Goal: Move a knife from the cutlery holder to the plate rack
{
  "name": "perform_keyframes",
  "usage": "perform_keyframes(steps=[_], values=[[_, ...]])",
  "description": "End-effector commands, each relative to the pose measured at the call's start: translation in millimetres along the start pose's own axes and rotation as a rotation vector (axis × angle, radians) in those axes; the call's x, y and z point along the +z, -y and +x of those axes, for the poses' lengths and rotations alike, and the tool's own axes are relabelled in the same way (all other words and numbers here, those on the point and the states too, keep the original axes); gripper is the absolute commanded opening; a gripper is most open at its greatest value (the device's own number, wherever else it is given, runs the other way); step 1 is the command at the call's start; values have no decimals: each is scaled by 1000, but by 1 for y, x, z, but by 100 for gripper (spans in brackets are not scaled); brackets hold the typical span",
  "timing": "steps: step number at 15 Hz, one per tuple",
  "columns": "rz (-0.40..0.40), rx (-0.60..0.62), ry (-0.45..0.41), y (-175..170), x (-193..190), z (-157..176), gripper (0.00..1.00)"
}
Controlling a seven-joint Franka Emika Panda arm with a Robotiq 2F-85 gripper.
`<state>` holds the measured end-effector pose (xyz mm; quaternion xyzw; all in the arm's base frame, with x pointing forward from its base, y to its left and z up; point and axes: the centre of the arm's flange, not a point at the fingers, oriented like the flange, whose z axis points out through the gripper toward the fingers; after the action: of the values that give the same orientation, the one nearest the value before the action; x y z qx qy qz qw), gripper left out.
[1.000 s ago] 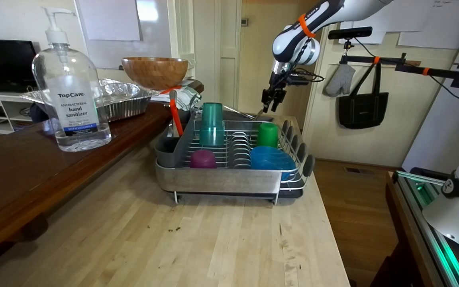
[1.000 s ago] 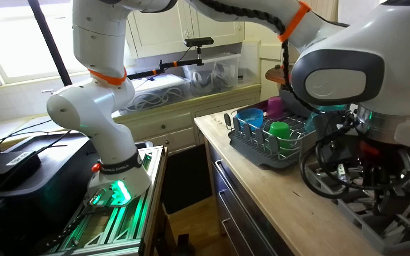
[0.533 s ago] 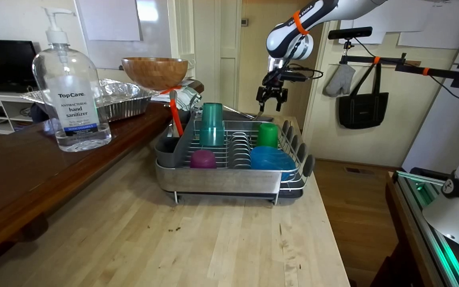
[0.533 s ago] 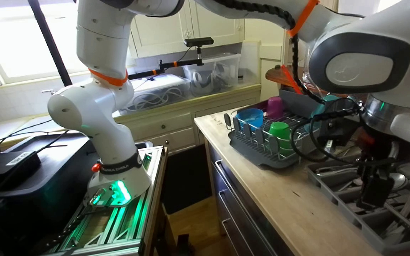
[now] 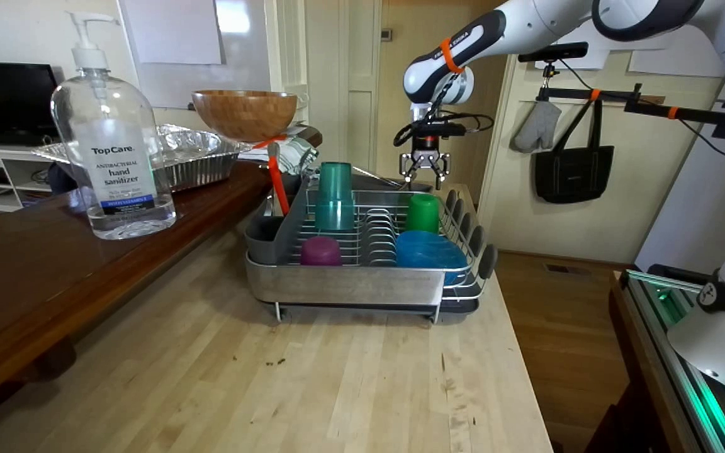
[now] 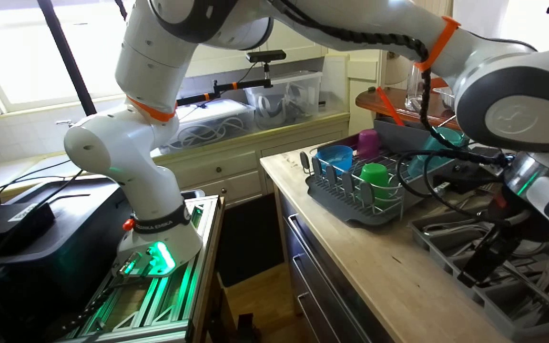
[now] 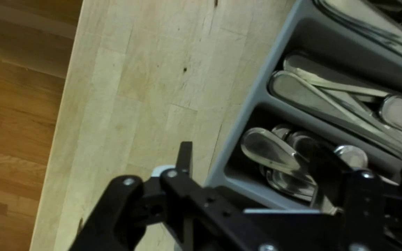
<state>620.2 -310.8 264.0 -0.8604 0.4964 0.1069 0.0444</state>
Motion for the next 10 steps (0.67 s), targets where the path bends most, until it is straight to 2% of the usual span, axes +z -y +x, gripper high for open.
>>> perform_keyframes(steps=[1, 4, 7, 9, 10], values=[[4, 171, 105, 7, 0, 33, 87], [35, 290, 194, 0, -11, 37, 92], [108, 418, 245, -6, -25, 46, 92], [137, 414, 238, -9, -29, 52, 99], [148, 390, 209, -11, -29, 56, 100]])
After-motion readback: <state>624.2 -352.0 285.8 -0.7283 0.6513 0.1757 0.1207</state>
